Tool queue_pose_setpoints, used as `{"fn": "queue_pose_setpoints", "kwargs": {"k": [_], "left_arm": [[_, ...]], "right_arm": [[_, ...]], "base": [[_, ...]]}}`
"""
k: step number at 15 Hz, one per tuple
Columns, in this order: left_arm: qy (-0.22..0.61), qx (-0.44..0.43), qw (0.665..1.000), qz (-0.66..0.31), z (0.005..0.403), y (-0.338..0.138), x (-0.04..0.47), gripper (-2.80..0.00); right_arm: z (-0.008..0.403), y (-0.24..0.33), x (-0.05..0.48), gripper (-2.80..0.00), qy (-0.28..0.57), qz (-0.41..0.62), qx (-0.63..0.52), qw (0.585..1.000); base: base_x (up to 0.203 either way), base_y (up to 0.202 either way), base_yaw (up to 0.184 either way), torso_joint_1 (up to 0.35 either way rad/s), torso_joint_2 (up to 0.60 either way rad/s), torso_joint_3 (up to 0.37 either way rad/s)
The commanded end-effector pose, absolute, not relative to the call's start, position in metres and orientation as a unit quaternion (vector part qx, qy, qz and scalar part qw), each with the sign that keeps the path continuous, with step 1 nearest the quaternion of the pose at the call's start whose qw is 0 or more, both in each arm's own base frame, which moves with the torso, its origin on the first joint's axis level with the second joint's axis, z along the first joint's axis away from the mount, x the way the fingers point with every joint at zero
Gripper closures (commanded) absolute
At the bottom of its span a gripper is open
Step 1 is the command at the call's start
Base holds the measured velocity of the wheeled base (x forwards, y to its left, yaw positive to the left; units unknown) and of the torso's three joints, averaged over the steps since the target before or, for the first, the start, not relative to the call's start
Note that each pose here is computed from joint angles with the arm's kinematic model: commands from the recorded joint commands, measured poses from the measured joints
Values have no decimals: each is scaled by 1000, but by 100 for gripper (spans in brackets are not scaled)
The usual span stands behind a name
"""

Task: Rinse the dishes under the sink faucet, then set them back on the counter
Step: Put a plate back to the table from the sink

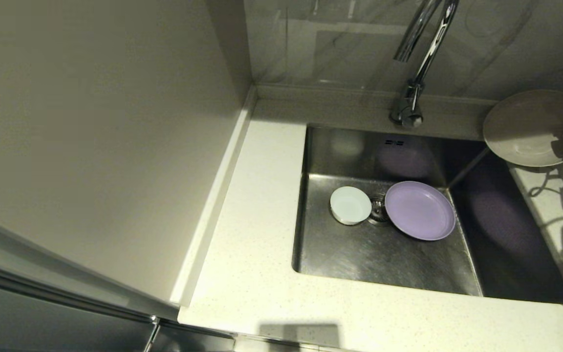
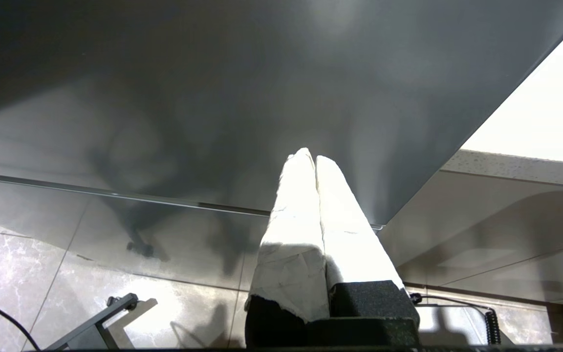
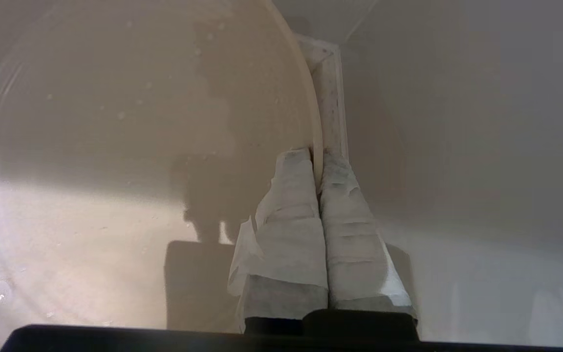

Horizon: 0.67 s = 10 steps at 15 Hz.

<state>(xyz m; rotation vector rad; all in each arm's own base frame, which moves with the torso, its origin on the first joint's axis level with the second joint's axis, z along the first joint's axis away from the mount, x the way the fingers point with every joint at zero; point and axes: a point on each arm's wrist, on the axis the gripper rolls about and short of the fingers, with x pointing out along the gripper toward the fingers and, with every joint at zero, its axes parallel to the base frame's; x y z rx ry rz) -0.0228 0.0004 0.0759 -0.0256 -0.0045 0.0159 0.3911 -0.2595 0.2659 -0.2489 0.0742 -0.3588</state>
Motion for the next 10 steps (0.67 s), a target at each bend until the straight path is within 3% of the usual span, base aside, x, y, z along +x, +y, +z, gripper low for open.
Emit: {"fn": "queue_pose_setpoints", "kwargs": {"k": [1, 7, 10], "left_arm": [[-4, -12, 1000, 8, 76, 0, -23, 0], [-4, -12, 1000, 8, 76, 0, -23, 0], [-4, -13, 1000, 8, 76, 0, -23, 0]], "right_arm": [[250, -267, 402, -280, 47, -176, -121, 976], [239, -268, 412, -280, 35, -172, -132, 976], [266, -259, 400, -280, 15, -168, -138, 976]], "base": [[0, 0, 0, 0, 0, 0], [0, 0, 0, 0, 0, 0], [0, 0, 0, 0, 0, 0]]}}
